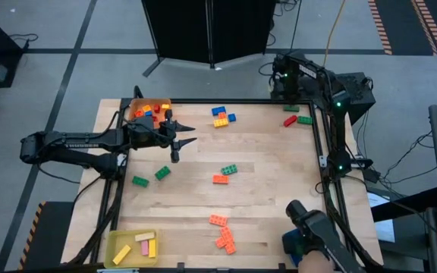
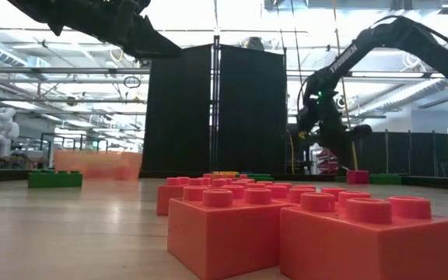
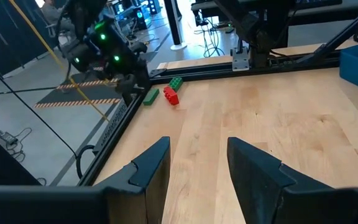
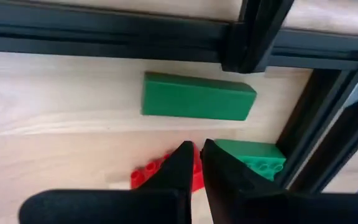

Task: Sort blocks by size
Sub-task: Put the green block into the yellow bin

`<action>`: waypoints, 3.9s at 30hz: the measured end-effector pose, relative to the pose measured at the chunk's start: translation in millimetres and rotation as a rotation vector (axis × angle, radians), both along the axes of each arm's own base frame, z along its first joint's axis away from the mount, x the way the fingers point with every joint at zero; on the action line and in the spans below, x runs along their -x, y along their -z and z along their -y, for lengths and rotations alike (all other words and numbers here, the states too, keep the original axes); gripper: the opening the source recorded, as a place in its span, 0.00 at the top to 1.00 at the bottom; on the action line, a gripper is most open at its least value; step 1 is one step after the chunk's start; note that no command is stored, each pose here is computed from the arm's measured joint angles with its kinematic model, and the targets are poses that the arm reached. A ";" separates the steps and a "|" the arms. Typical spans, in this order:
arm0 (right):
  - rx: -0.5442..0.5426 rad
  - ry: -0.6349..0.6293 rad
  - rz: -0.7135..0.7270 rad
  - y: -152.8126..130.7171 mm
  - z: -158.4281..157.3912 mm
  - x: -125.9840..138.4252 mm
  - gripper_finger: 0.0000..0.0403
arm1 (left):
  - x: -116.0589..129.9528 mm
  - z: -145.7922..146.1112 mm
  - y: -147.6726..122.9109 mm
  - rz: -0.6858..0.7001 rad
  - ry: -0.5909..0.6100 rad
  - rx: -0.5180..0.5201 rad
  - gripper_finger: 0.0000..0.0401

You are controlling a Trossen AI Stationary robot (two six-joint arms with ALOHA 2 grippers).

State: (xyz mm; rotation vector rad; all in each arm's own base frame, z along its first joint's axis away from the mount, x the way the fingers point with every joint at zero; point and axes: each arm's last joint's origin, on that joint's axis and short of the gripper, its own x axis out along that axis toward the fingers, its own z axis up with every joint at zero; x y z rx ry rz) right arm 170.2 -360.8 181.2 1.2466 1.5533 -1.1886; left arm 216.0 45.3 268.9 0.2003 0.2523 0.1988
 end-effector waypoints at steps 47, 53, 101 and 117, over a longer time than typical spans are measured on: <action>-0.061 0.332 0.040 16.3 12.3 -2.4 1.00 | -0.6 -0.1 -4.0 0.019 0.006 -0.030 0.60; -0.069 0.366 0.029 15.9 14.9 6.0 1.00 | -0.2 0.1 -2.2 0.000 0.007 -0.026 0.60; -0.391 -1.228 -0.127 31.2 -2.9 -50.0 1.00 | 0.1 0.1 -0.8 -0.017 0.007 -0.023 0.60; -0.715 -1.871 -0.162 29.4 -14.8 -72.5 1.00 | 0.6 0.2 0.9 -0.035 0.007 -0.020 0.60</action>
